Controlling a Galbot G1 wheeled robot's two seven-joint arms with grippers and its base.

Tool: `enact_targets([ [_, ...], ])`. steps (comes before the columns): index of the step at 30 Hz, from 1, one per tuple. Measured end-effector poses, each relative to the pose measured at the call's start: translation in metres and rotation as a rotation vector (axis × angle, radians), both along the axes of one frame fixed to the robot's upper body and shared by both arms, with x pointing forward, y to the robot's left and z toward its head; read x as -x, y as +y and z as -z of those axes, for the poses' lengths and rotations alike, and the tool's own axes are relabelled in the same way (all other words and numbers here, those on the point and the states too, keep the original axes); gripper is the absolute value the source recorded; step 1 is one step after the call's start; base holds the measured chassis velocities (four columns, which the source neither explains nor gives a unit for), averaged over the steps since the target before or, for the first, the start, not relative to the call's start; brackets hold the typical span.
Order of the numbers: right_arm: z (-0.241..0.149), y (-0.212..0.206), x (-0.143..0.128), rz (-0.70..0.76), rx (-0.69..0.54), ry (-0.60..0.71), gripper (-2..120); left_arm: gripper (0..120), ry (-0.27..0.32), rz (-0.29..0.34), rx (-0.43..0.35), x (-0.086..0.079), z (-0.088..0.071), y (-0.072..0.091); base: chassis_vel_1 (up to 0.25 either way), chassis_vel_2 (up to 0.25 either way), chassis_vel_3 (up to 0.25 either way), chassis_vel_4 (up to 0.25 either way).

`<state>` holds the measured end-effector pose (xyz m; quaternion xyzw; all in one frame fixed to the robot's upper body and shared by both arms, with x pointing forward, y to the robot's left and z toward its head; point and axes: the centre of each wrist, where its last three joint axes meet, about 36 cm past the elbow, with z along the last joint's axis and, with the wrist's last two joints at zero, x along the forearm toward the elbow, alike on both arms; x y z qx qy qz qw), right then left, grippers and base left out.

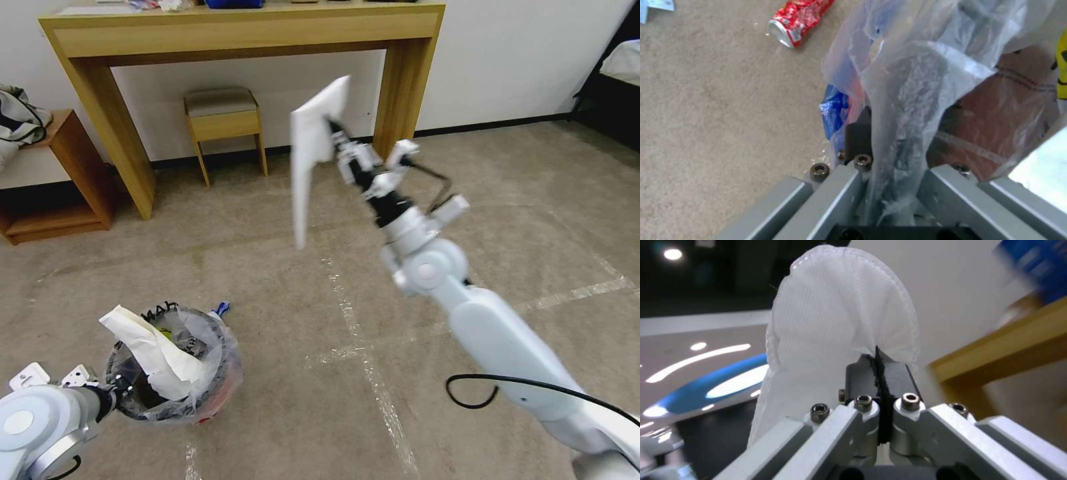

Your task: Pick up the trash bin and place the garbage on the floor into it.

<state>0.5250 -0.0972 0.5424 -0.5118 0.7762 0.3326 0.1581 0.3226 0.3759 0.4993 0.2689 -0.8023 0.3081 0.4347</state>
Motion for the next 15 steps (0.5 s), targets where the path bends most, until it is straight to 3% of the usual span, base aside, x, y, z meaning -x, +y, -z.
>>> enact_targets([
  [5,0.011,0.071,0.008,-0.116,0.01,0.011,0,0,-0.002,-0.001,0.007,-0.002,0.001,0.0,0.0,0.0,0.0,0.0],
  [9,0.017,0.087,0.01,-0.143,0.027,0.016,0,0,-0.003,-0.002,0.01,-0.003,0.002,0.0,0.0,0.0,0.0,0.0],
  [15,0.062,0.141,0.02,-0.206,0.129,0.038,0,0,-0.004,-0.003,0.017,-0.005,0.002,-0.002,0.0,0.0,0.0,0.0],
])
